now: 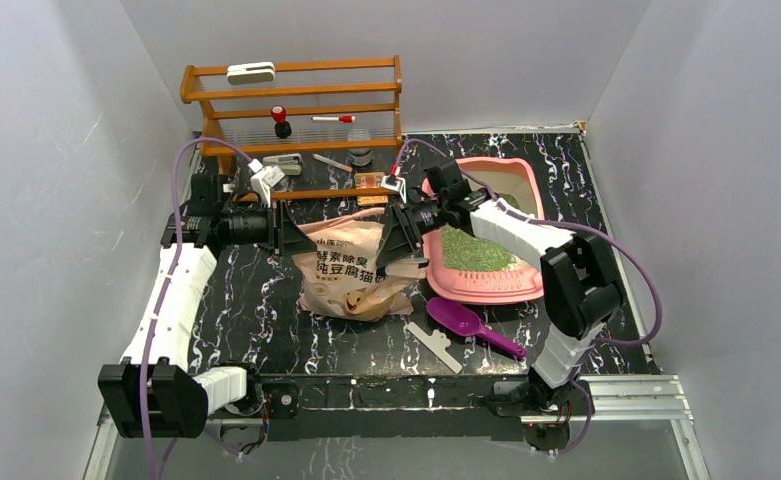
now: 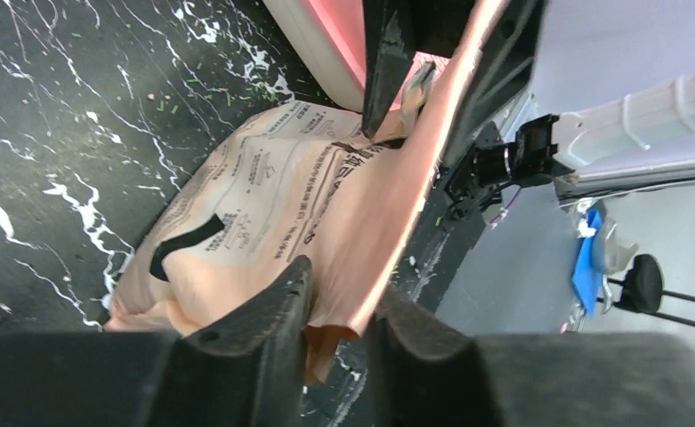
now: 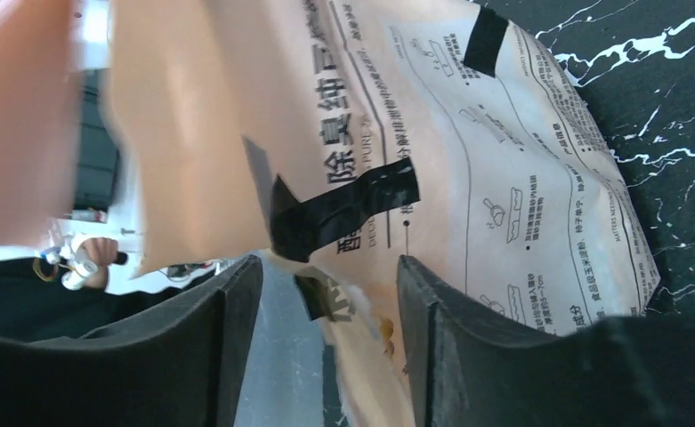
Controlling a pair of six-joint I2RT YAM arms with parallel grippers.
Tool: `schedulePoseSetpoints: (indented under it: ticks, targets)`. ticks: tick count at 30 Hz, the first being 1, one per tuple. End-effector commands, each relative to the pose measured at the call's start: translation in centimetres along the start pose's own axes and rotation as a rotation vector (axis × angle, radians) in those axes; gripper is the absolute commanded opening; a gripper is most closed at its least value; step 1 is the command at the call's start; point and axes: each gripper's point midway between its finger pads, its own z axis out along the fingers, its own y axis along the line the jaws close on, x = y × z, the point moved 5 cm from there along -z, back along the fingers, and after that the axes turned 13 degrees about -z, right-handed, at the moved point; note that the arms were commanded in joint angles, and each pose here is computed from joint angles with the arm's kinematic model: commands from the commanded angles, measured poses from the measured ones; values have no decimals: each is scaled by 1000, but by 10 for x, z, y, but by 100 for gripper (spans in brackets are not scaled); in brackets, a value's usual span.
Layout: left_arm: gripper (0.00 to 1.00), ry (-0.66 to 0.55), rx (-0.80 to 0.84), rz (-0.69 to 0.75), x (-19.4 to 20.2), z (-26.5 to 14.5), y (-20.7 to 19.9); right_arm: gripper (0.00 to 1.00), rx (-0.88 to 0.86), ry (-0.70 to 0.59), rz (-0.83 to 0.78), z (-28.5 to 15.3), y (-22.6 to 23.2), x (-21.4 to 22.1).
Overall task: Fill the litter box with clean litter
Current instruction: Close the cat litter bag at the center of the board.
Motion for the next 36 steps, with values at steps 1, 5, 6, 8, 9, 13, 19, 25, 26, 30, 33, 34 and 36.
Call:
schedulePoseSetpoints:
  ticks: [1,5,6,8,9,13,19,25,26,30,33,34,36]
  targets:
    - [17,-1,34,-7,-10,-2,-8,69,39,-72,-183,-8,20,-21]
    - [6,-25,-15,-42,-15,-2,-4,76,89,-136,-342,-11,22,-27]
    - [4,-32,-36,-52,-16,-2,-2,77,97,-155,-383,-12,22,-29]
    - [0,-34,-52,-61,-17,-2,0,79,124,-188,-403,-11,20,-31]
    - [0,-32,-51,-66,-17,-1,0,80,139,-197,-399,-10,17,-34]
    - [1,3,-32,-102,-13,1,2,82,140,-203,-310,-4,6,-38]
    - [17,59,9,-135,-10,3,0,76,85,-191,-303,10,8,-42]
    - [39,120,101,-161,-9,8,-2,53,27,-209,-164,14,11,-27]
    - [47,124,122,-164,-10,9,-2,50,7,-213,-162,14,14,-26]
    - [54,138,211,-172,-18,14,-3,52,1,-218,-81,15,12,-25]
    - [58,144,242,-163,-20,17,-2,58,11,-204,-28,18,4,-23]
    - [58,151,262,-171,-19,19,0,57,6,-201,-24,18,4,-22]
    - [54,165,282,-191,-16,21,2,54,8,-202,-22,19,1,-23]
